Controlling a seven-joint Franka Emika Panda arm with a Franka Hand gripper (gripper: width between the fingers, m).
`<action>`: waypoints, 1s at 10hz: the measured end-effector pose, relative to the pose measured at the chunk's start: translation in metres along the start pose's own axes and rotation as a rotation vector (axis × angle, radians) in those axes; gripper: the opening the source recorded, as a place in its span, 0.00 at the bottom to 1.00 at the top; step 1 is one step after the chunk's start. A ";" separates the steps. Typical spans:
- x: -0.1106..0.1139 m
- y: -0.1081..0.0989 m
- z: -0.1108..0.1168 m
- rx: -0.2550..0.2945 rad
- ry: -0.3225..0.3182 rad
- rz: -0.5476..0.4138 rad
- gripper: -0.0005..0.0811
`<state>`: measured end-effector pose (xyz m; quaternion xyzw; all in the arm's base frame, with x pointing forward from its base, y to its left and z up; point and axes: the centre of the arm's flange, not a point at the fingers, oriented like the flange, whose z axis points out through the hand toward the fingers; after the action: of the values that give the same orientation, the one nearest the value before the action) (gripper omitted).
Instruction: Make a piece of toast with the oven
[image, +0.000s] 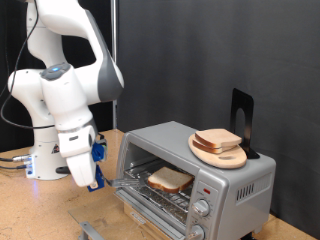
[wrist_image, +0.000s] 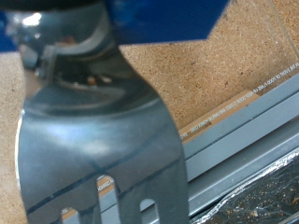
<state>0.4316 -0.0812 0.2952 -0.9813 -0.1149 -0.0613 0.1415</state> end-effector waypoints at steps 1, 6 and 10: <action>0.000 0.000 0.001 -0.006 -0.007 -0.009 0.40; -0.014 0.027 -0.041 0.103 -0.039 0.041 0.40; -0.026 0.045 -0.080 0.149 -0.025 0.070 0.40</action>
<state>0.4106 -0.1521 0.3559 -0.9721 -0.0867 -0.0351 0.2149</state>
